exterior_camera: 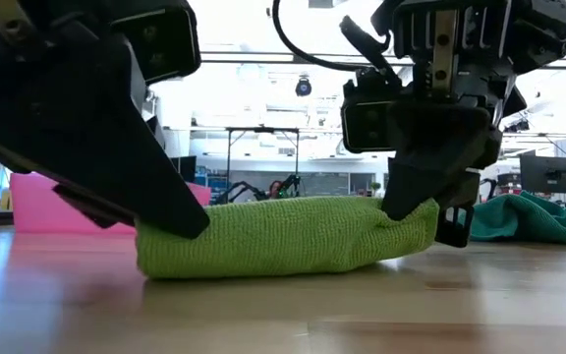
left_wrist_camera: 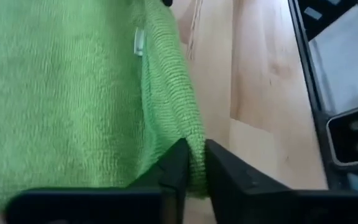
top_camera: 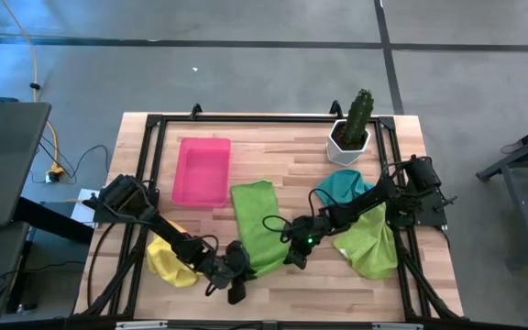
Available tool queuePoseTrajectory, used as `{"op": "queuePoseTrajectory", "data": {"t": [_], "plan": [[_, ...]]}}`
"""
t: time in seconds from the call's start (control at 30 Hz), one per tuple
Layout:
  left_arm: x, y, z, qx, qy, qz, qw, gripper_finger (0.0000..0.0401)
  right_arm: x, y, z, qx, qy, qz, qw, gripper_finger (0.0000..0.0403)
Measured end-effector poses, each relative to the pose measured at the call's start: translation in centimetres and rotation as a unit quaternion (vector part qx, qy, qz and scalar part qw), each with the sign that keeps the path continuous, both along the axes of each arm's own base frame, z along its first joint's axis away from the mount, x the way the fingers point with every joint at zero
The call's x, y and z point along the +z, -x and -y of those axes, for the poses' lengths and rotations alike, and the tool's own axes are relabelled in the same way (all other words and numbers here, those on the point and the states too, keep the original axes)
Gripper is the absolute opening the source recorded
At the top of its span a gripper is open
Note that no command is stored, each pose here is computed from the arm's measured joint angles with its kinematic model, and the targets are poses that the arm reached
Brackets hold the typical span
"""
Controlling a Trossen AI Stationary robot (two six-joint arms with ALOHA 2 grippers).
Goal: Roll microfiber towels into tight, uniform cylinder then place into a basket
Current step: Roll the green microfiber cloth
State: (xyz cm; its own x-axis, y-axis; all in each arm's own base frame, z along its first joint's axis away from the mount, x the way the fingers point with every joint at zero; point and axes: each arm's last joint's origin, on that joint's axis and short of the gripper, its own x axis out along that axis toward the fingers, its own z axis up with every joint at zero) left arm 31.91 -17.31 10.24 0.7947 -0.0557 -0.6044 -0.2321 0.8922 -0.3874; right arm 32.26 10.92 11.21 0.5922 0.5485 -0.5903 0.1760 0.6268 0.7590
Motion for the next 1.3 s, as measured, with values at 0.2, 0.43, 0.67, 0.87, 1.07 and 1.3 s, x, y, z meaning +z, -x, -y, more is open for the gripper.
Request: {"op": "queuePoseTrajectory", "data": {"t": [0.2,0.43,0.67,0.87,1.07,1.3], "plan": [[0.0,0.0,0.0,0.038,0.064,-0.01,0.997,0.0011,0.0,0.0,0.0,0.0,0.0,0.001,1.0,0.0017],[-0.5,0.3,-0.9,0.123,0.109,-0.05,0.985,0.0004,0.0,0.0,0.0,0.003,0.003,0.003,1.0,0.0021],[-0.7,0.1,-1.7,0.162,0.156,-0.073,0.972,0.0002,0.0,0.0,0.0,0.027,0.028,0.026,0.999,0.0022],[-0.8,0.1,-1.8,0.155,0.179,-0.092,0.967,0.0002,0.5,0.0,0.1,0.078,0.081,0.079,0.991,0.0073],[-0.9,0.1,-1.7,0.134,0.207,-0.116,0.962,0.0001,3.9,0.4,0.5,0.154,0.133,0.192,0.96,0.0124],[-0.9,-0.3,-2.4,0.132,0.247,-0.138,0.95,0.0001,5.5,1.8,-2.8,0.266,0.349,0.345,0.83,0.0129]]}}
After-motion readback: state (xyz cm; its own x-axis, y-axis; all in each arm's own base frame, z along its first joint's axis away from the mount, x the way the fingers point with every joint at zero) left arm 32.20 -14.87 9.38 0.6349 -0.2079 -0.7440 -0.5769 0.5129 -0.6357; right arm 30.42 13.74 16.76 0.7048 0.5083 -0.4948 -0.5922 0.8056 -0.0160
